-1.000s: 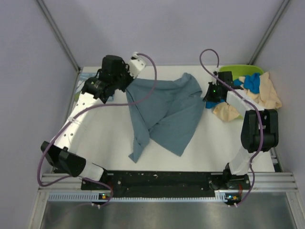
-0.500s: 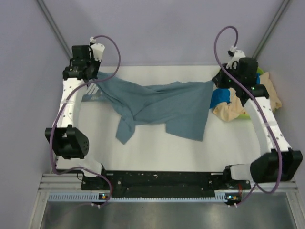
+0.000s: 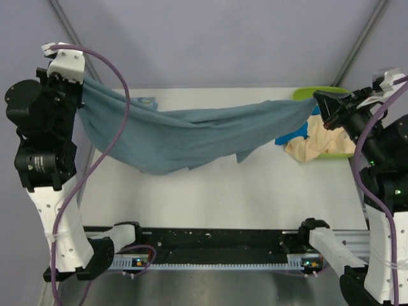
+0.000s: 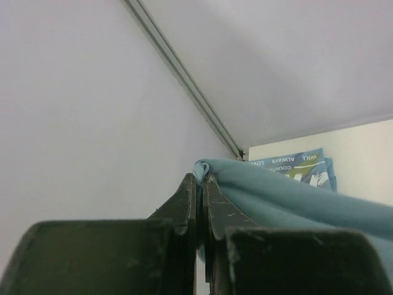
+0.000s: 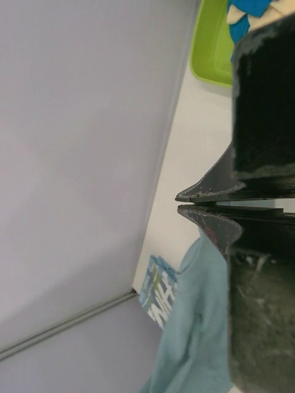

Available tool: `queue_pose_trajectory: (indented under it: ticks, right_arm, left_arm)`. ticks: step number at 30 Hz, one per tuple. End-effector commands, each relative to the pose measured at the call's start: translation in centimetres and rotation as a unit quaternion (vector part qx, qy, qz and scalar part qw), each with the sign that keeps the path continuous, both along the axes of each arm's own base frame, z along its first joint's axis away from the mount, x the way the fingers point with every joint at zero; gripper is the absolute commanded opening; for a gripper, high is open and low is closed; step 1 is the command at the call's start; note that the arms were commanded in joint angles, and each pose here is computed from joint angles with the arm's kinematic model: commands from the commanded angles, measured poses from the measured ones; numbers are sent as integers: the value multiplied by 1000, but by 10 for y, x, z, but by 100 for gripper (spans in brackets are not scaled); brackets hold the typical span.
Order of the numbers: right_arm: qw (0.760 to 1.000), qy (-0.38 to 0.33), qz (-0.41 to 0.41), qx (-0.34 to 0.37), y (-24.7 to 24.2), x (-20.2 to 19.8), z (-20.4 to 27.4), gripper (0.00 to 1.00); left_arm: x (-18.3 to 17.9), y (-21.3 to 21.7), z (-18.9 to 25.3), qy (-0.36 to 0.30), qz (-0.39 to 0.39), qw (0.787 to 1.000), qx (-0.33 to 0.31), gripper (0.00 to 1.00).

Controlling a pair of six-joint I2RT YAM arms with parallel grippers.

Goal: Fold and stack the t-shirts
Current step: Flatten out the tshirt

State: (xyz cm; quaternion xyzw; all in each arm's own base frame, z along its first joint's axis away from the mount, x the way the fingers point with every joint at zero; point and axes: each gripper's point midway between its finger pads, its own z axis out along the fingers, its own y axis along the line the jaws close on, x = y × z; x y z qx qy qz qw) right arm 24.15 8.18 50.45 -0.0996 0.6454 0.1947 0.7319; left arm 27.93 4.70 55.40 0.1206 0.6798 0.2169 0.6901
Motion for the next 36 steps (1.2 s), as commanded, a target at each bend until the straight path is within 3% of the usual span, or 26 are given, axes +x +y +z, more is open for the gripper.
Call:
queue_pose_trajectory:
  ticks: [1,5,9,10,12,13,14,15,17,19,22,28,31,33,36]
  right_arm:
    - [1000,-16,-3,-2,-1,13,15,0]
    - [998,41,37,-6,16,72,-21,0]
    - [992,117,50,-14,25,156,-82,0]
    - [989,136,45,-19,25,175,-97,0]
    - [983,180,18,-25,18,214,-132,5]
    - [977,210,1,-26,13,231,-152,20]
    - [970,239,-10,-28,11,243,-170,41]
    - [961,276,-15,-30,9,244,-185,57]
    - [949,313,-18,-31,11,243,-208,71]
    - [942,330,-44,-41,7,230,-225,73]
    - [927,361,-76,-68,6,198,-258,74]
    - [868,472,-64,-139,32,116,-352,74]
    - [837,519,-55,-164,42,80,-393,74]
    - [821,543,-46,-172,52,62,-416,74]
    - [796,576,-32,-184,60,40,-451,75]
  left_arm:
    - [73,14,-44,60,20,998,13,0]
    - [147,4,-85,103,-16,995,-3,0]
    - [236,0,-140,153,-19,987,-34,0]
    - [254,-1,-146,154,-13,987,-36,6]
    - [292,-5,-182,179,1,984,-26,53]
    - [299,0,-184,179,14,984,-16,73]
    - [303,-15,-189,185,7,983,-1,81]
    - [302,-21,-191,190,0,982,7,83]
    - [286,-35,-182,186,-34,982,2,86]
    - [259,-52,-201,210,-86,974,4,86]
    - [198,-80,-214,238,-166,955,57,84]
    - [49,-92,-323,401,-267,865,137,63]
    - [-26,-77,-388,511,-292,793,159,67]
    - [-61,-60,-422,573,-268,757,164,74]
    - [-76,-35,-461,593,-214,751,196,80]
